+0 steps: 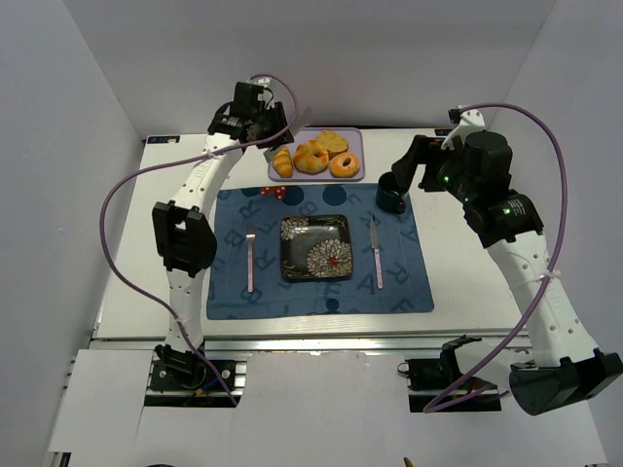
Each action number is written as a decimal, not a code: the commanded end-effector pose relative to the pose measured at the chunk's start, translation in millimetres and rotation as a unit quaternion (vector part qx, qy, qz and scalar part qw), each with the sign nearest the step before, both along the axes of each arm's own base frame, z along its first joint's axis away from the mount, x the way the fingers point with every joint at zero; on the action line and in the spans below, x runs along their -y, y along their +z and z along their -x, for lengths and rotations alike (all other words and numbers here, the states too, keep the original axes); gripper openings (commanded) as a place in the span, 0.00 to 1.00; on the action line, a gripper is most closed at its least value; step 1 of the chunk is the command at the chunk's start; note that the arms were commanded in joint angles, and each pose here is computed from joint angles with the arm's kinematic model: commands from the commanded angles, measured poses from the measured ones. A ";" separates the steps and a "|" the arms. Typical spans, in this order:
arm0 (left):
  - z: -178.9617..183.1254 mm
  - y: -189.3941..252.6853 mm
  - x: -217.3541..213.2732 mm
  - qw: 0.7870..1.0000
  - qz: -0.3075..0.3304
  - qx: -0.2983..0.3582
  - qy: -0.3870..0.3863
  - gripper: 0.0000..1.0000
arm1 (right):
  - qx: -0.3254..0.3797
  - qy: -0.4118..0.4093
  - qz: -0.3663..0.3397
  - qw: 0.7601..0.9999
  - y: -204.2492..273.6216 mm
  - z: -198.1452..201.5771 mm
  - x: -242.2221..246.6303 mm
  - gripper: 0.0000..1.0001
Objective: Place the bread
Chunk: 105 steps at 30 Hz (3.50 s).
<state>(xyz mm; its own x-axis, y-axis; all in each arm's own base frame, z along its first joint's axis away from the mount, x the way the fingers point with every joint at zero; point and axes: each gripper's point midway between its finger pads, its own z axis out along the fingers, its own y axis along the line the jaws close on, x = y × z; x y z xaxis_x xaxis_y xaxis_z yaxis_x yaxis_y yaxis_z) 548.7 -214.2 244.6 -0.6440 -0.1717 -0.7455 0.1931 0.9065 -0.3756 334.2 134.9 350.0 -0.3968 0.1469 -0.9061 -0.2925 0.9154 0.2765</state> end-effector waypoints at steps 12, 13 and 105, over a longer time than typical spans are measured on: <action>0.5 -23.4 22.0 0.999 0.030 -0.034 0.006 0.57 | 0.035 -0.010 0.005 0.999 7.9 2.1 7.7 0.89; 2.1 -28.5 22.0 0.999 0.025 -0.040 0.005 0.57 | 0.036 -0.010 0.005 0.999 8.4 2.5 7.8 0.89; 248.9 5.3 29.4 0.984 -0.051 -0.135 -0.103 0.09 | 0.030 0.001 -0.010 1.000 1.0 0.3 0.2 0.89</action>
<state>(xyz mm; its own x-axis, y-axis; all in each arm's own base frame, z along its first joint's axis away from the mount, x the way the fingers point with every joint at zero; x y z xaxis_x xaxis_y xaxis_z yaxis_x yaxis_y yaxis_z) 308.9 -238.0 237.2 -0.8489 0.0955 -0.5198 0.2852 0.9108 -0.2984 332.4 135.4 336.4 -0.3936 0.1421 -0.9082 -0.3021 0.9131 0.2738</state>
